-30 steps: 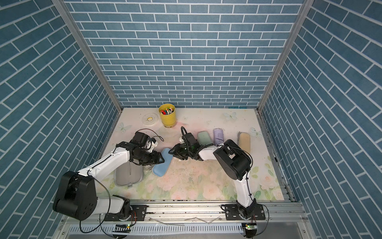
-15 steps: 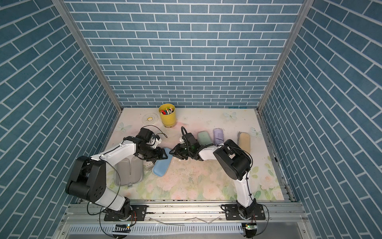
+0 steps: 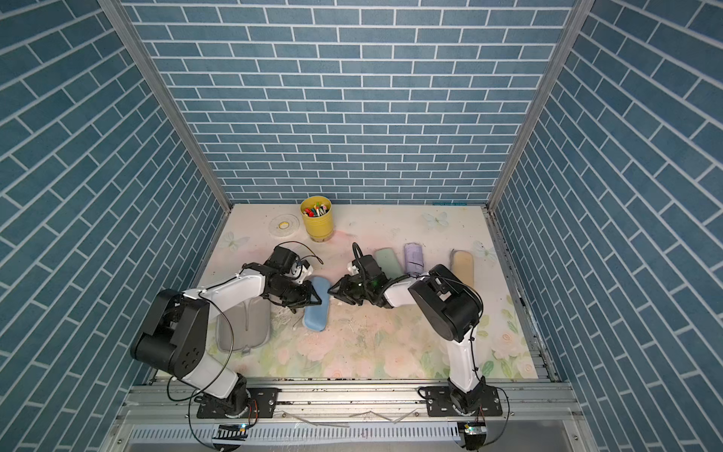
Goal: Put umbrellas into zippered umbrella sleeves
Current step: Pick up the umbrella sleeve at the center of the board.
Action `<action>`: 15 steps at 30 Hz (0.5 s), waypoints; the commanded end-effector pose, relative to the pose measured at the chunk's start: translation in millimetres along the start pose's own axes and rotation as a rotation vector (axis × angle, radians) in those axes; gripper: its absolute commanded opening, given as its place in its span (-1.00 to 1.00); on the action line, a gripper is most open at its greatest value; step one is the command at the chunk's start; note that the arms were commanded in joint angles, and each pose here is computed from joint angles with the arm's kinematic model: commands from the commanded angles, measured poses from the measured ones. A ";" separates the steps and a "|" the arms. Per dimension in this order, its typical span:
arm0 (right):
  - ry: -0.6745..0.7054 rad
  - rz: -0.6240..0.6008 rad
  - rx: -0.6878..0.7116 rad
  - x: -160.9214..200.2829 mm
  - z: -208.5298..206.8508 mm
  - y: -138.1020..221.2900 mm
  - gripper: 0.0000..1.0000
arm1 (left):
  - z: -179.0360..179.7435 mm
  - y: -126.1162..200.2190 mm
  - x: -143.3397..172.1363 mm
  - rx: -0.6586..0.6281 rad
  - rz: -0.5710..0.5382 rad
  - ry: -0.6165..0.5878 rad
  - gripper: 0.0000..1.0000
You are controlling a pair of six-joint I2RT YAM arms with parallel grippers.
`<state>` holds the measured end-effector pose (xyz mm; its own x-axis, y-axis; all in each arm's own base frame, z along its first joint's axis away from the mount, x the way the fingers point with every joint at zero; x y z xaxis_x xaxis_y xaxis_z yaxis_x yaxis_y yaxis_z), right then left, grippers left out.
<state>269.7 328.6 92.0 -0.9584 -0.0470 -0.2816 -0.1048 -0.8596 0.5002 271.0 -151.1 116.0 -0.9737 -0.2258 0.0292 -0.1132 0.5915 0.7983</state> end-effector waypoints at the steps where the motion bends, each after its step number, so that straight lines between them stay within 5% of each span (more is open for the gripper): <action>1: 0.087 -0.056 -0.064 -11.3 18.0 46.9 0.10 | -40.3 23.5 -15.2 0.232 -0.107 -0.025 -0.52; 7: 0.144 -0.018 -0.136 -0.7 38.8 83.2 0.51 | -91.1 59.4 -29.5 0.506 -0.204 -0.078 -0.52; 15: 0.247 -0.015 -0.261 -12.5 75.9 89.0 0.51 | -128.9 77.5 -28.0 0.719 -0.201 -0.098 -0.49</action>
<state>254.6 283.2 186.2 -0.8904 -0.0845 -0.4472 -0.0737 -0.9428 0.3250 313.3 -186.4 217.0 -0.9265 -0.3615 -0.1041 -0.3738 0.8535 0.3630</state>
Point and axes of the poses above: each gripper's point midway between its finger pads, its own y axis back along the fingers, its own z axis along the line the jaws close on, x = y × z, the point moved 7 cm from there along y, back along the fingers, and after that the axes turned 15 degrees about y, right-handed, at the moved point
